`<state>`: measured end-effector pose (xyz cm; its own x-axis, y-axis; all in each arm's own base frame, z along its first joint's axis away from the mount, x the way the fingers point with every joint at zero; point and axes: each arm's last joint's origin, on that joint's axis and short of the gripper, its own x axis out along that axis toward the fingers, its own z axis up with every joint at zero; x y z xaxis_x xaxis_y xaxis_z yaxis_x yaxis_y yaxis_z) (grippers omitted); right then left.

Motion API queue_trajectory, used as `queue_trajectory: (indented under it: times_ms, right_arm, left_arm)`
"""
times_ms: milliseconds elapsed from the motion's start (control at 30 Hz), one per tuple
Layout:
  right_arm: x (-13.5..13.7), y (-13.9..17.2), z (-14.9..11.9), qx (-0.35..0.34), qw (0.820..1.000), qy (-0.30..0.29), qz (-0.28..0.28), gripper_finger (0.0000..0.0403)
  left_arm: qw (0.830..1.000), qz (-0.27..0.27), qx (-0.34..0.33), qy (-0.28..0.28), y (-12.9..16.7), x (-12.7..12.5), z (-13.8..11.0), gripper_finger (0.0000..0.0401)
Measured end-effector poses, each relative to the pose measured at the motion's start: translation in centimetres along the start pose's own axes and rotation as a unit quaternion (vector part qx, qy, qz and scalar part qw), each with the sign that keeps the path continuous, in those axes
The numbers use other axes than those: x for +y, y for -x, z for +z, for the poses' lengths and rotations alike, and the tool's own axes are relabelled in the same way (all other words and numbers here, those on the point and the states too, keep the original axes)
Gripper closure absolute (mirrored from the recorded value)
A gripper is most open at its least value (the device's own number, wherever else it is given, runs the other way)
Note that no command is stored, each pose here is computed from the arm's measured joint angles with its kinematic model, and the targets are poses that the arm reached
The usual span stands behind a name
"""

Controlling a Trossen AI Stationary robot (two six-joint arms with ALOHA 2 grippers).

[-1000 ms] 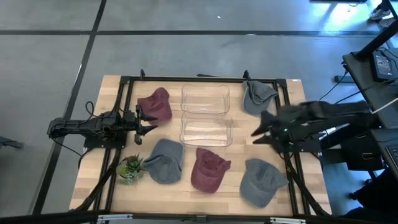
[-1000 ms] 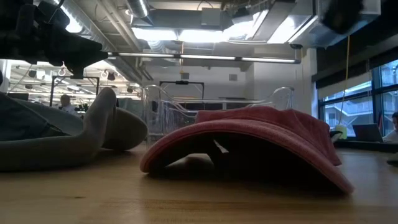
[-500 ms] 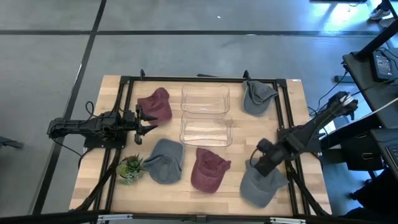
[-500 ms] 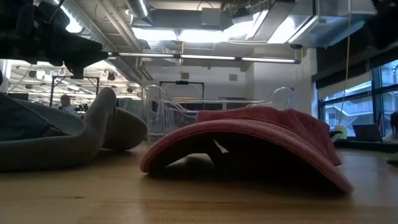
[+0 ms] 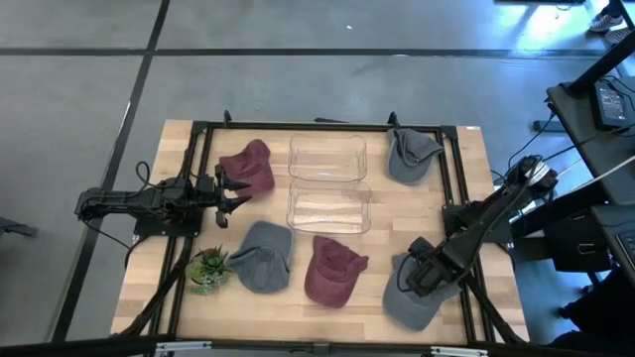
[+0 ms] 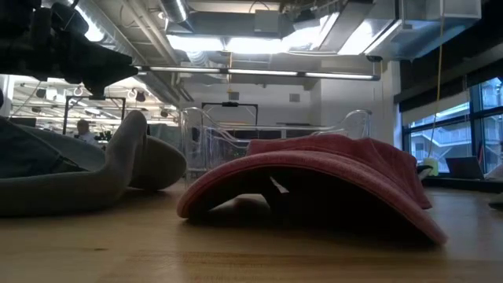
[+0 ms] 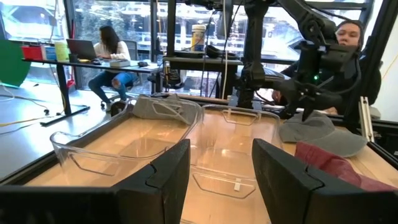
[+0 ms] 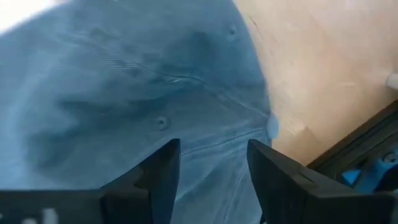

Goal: Pick & Place hat
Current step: Put the bottom right gray cap into the top transparent bin

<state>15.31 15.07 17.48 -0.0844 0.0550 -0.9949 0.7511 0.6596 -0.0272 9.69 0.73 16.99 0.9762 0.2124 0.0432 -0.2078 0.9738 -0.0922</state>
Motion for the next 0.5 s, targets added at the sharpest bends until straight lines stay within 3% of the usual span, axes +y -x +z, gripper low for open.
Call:
queue_trajectory:
  times_ms: [167, 500]
  right_arm:
    - [0.0, -1.3, 0.1, 0.000, 0.998, -0.022, -0.058, 0.0217]
    - [-0.5, -4.6, 0.4, 0.005, 0.997, -0.034, -0.071, 0.0217]
  left_arm:
    - [1.000, 0.000, 0.000, 0.004, 0.0, 0.0, 0.0, 0.0232]
    - [1.000, 0.000, 0.001, 0.004, 0.0, 0.0, 0.0, 0.0232]
